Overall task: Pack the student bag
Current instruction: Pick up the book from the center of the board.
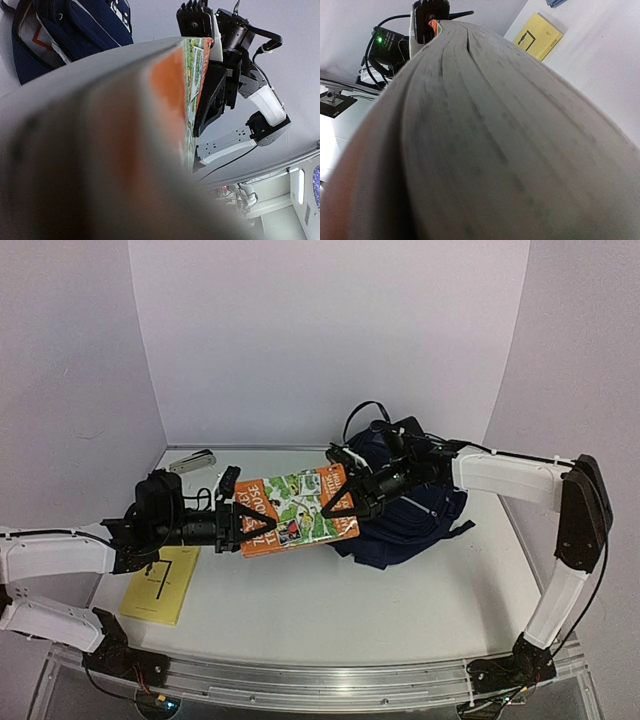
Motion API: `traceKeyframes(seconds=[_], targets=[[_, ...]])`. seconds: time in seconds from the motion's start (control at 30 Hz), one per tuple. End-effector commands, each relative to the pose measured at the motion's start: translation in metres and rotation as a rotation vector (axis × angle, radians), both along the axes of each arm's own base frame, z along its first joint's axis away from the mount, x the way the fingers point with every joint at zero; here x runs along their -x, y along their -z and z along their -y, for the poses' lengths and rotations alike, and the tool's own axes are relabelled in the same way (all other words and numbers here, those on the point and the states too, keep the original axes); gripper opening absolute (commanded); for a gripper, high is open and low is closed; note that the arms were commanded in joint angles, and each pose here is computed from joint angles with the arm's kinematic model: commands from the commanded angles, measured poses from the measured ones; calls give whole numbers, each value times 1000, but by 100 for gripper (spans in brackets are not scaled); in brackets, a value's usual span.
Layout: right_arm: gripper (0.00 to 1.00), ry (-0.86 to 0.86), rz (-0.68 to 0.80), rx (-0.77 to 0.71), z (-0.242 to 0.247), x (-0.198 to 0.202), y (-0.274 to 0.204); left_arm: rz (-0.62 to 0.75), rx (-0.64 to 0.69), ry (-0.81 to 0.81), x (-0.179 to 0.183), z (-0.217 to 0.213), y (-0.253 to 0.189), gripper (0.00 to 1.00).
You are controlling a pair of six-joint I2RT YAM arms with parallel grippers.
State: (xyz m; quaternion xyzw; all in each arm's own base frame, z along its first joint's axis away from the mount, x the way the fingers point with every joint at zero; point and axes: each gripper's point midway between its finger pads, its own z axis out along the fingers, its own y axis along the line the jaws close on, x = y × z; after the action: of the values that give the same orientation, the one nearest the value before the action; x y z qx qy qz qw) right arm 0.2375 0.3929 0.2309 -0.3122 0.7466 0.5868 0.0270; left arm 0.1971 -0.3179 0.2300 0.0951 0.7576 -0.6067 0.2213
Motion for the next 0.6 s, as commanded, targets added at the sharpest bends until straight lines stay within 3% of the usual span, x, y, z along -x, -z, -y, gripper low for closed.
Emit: traceKeyframes(seconds=[0.0, 0.07, 0.13, 0.23, 0.27, 0.37, 0.57], targets=[[0, -74, 76, -100, -2, 20, -31, 111, 120, 86, 16, 4, -42, 33], [0, -73, 70, -94, -2, 20, -28, 112, 131, 73, 16, 1, -44, 31], [6, -55, 79, -78, -2, 17, -24, 112, 142, 64, 15, -2, -45, 19], [48, 34, 164, -8, -2, -1, -13, 101, 154, 24, 10, -7, -46, 1], [59, 77, 196, 51, 2, -10, -5, 96, 155, 1, 7, -9, -43, 0], [64, 161, 377, 226, 16, -40, 11, 76, 164, -70, -1, -19, -41, 0], [61, 249, 687, 517, 53, -86, 27, 40, 181, -239, -19, -43, -34, 0]])
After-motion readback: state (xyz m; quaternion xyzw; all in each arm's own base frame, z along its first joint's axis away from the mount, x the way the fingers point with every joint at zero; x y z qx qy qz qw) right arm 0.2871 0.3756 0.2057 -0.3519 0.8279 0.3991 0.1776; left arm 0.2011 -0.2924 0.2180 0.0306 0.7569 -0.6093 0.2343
